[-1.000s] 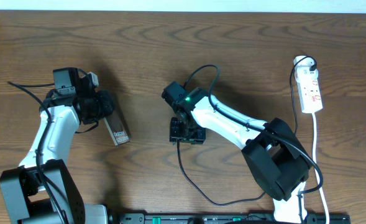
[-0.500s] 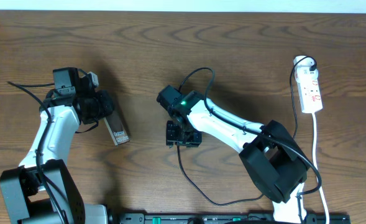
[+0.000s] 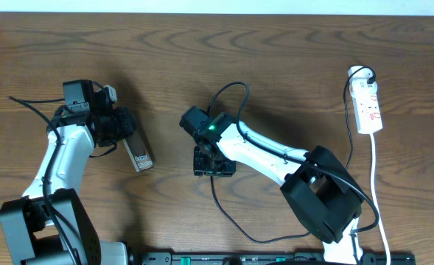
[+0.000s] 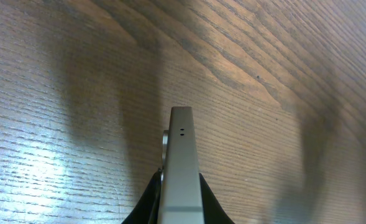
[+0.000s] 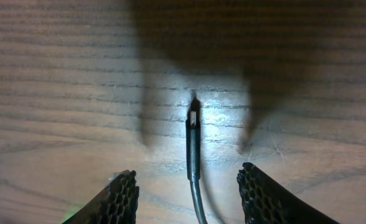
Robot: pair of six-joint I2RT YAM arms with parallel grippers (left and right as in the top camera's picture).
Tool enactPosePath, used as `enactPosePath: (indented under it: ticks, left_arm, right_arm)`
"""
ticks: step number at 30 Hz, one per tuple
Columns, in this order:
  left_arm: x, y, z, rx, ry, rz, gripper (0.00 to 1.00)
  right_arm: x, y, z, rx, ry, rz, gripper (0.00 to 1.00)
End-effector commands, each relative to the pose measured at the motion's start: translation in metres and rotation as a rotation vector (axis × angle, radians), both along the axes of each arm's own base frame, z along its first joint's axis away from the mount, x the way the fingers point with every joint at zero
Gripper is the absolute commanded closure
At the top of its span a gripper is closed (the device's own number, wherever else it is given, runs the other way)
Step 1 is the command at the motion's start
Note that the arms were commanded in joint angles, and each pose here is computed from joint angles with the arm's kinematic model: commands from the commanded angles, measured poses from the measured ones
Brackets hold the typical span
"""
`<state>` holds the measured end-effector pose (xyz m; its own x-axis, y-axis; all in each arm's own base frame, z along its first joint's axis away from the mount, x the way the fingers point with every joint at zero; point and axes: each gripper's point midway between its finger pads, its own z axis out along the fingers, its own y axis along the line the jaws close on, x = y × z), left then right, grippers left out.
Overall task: Plug charger to phone and switch on socket
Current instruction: 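Close the right gripper on the cable connector and lift it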
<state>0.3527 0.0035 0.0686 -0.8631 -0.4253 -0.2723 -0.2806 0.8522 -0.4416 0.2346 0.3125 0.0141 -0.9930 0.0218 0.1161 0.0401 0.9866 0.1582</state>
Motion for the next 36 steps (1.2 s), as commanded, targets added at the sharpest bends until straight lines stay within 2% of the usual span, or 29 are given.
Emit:
enactPosePath:
  ticks: [1, 14, 18, 20, 28, 36]
  left_arm:
    - [0.001, 0.0, 0.001, -0.012, -0.005, -0.009, 0.93]
    - [0.001, 0.0, 0.001, -0.012, -0.005, -0.008, 0.93]
    - [0.001, 0.0, 0.001, -0.011, -0.007, -0.008, 0.93]
    - [0.001, 0.0, 0.001, -0.011, -0.007, -0.008, 0.93]
    - [0.001, 0.0, 0.001, -0.011, -0.007, -0.008, 0.92]
    - [0.001, 0.0, 0.001, -0.011, -0.007, -0.008, 0.93]
  right_arm:
    - [0.005, -0.001, -0.007, -0.032, -0.017, -0.016, 0.48]
    - [0.003, -0.006, -0.029, -0.066, 0.019, -0.007, 0.51]
    - [0.008, -0.011, -0.029, -0.075, 0.008, -0.011, 0.6]
    - [0.011, -0.013, -0.03, -0.083, 0.001, -0.014, 0.68]
    - [0.011, -0.013, -0.03, -0.086, -0.002, -0.015, 0.75]
    - [0.01, -0.014, -0.03, -0.09, 0.002, -0.014, 0.95]
